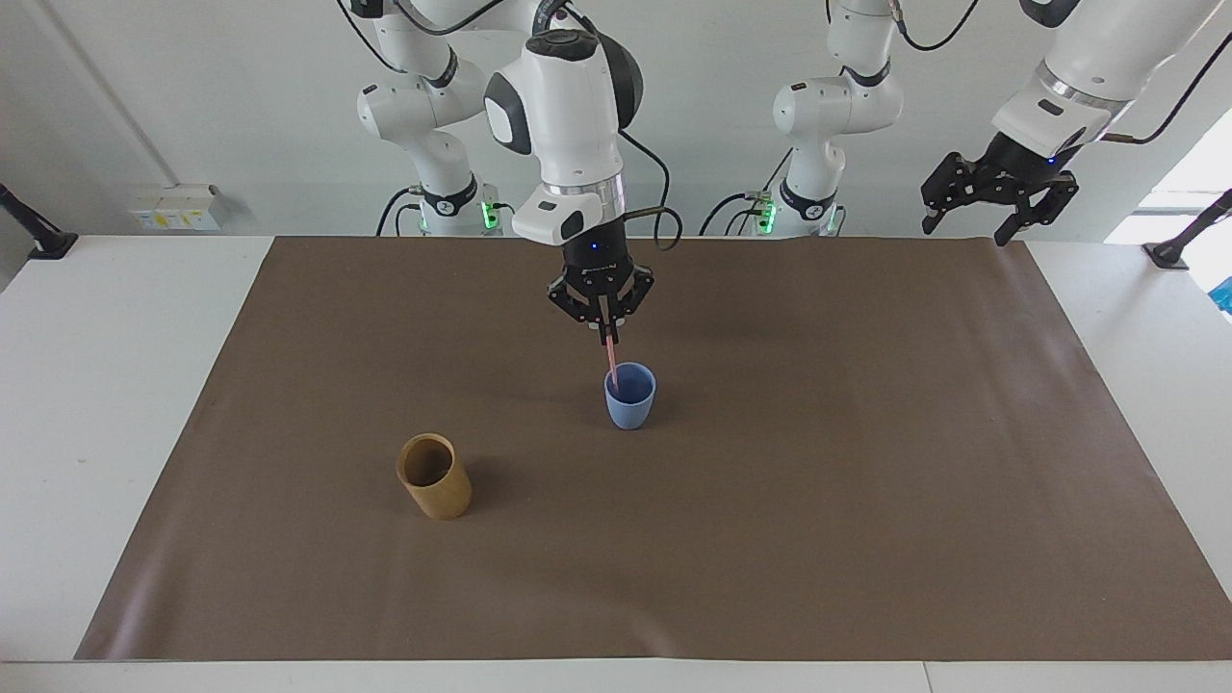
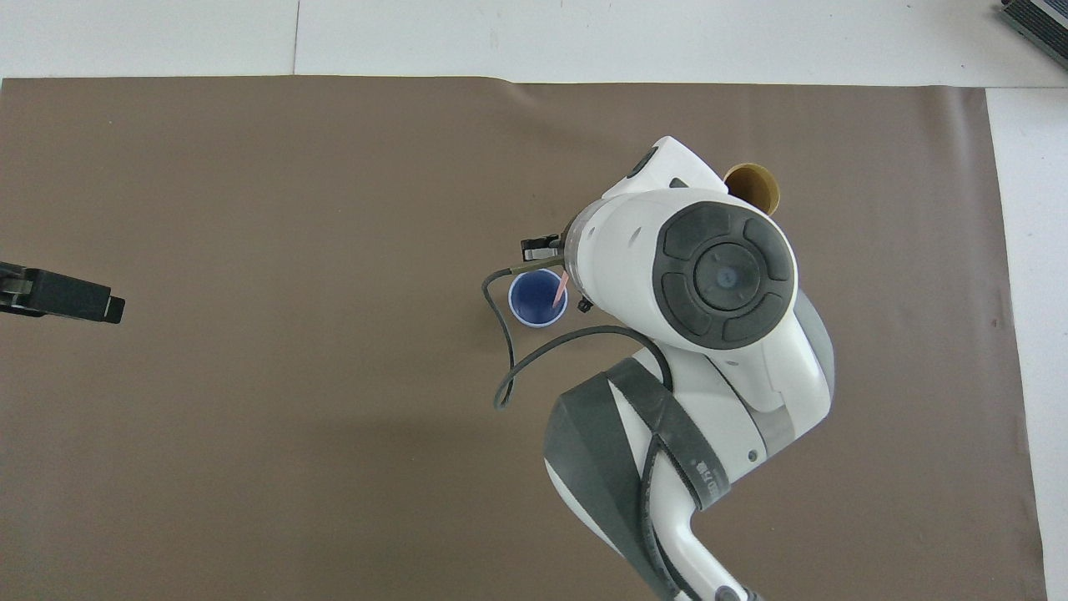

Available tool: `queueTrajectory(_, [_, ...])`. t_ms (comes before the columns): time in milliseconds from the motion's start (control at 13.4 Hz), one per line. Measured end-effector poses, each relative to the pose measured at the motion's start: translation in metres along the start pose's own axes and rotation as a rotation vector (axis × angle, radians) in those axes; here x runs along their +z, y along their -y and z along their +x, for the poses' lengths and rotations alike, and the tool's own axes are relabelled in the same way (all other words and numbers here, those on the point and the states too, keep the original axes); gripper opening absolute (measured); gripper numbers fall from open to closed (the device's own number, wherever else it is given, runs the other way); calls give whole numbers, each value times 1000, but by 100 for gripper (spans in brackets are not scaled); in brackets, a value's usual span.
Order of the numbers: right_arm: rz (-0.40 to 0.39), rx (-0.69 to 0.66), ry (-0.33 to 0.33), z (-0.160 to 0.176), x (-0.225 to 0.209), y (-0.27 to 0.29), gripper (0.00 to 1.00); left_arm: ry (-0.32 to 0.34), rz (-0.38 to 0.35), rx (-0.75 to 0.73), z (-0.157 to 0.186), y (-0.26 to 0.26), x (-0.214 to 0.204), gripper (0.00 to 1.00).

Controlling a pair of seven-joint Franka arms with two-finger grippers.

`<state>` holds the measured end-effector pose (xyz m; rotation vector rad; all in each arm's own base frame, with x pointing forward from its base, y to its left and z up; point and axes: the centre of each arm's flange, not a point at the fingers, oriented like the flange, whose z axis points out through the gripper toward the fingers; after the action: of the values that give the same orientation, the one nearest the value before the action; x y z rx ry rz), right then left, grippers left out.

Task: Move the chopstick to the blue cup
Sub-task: 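Open the right gripper to leave the stick in the blue cup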

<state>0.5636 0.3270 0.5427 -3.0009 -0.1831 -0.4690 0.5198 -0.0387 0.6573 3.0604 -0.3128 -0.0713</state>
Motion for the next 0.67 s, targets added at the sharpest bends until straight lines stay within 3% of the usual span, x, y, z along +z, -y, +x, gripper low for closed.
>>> queueTrajectory(149, [6,-10,-3,-2,8,6,9,33,31,-6,-5,0,1,100])
queueTrajectory(447, [28,-50,-6,-11,34,35,9,34,38,-111,-6,0,0,100])
queueTrajectory(670, [28,-48,-8,-9,34,33,38,34,38,-123,-6,-1,0,100])
